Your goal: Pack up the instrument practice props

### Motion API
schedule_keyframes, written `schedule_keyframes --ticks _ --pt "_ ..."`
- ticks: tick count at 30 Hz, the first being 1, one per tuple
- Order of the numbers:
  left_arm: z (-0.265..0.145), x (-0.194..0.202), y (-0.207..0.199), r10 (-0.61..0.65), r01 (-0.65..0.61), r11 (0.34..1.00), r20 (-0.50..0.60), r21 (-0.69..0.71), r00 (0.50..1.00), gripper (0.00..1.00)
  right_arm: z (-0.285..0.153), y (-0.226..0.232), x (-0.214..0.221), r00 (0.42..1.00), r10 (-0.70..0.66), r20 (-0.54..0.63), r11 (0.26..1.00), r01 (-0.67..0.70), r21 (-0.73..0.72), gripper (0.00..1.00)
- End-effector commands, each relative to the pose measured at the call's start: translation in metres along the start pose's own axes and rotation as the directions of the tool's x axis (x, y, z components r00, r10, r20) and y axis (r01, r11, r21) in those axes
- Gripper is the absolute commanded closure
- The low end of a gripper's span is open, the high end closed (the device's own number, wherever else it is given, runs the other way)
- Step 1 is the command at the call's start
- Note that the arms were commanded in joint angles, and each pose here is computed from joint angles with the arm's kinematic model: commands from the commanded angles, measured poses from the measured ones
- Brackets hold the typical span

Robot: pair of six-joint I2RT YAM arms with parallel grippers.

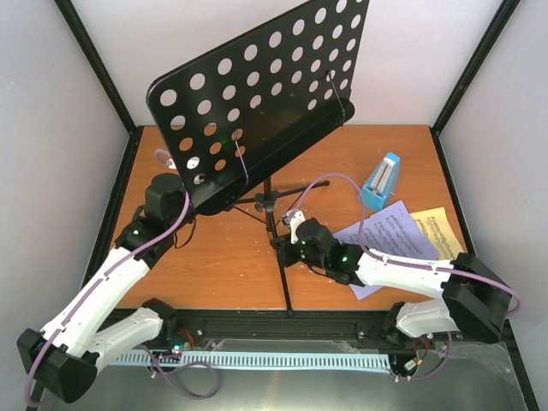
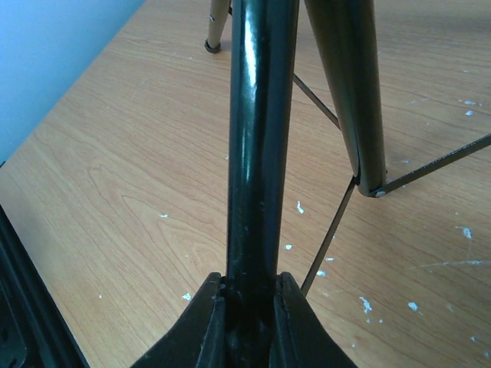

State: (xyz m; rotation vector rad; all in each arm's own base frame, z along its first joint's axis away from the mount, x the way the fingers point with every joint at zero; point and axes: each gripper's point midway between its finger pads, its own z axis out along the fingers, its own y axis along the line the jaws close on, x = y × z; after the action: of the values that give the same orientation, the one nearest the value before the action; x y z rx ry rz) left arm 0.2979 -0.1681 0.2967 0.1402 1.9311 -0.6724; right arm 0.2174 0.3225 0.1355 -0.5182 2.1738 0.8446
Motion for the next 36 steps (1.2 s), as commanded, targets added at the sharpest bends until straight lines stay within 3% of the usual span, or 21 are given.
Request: schedule_keyframes --ticks 1,13,27,32,36 --pt "-0.018 -0.02 0.013 0.123 -0.115 0.988 0.074 -0.103 0.99 0.0 -0.003 0.002 -0.05 0.99 0.014 0.141 0.998 -0.024 0.064 0.97" --pt "-0.013 -0.012 0.025 0.205 -0.194 0.969 0.064 -0.151 0.977 0.0 0.0 0.002 -0.077 0.985 0.025 0.17 0.994 -0.043 0.105 0.97" --pt "-0.012 -0.011 0.029 0.241 -0.228 0.959 0.063 -0.169 0.968 0.0 0.03 -0.037 -0.051 0.987 0.107 0.116 0.979 -0.125 0.158 0.95" --pt "-0.011 -0.008 0.031 0.242 -0.23 0.956 0.047 -0.179 0.969 0.0 0.035 -0.038 -0.048 0.987 0.121 0.101 0.98 -0.135 0.147 0.77" --pt "-0.013 -0.01 0.031 0.235 -0.221 0.958 0.058 -0.184 0.97 0.01 0.024 -0.036 -0.053 0.988 0.104 0.114 0.981 -0.12 0.149 0.47"
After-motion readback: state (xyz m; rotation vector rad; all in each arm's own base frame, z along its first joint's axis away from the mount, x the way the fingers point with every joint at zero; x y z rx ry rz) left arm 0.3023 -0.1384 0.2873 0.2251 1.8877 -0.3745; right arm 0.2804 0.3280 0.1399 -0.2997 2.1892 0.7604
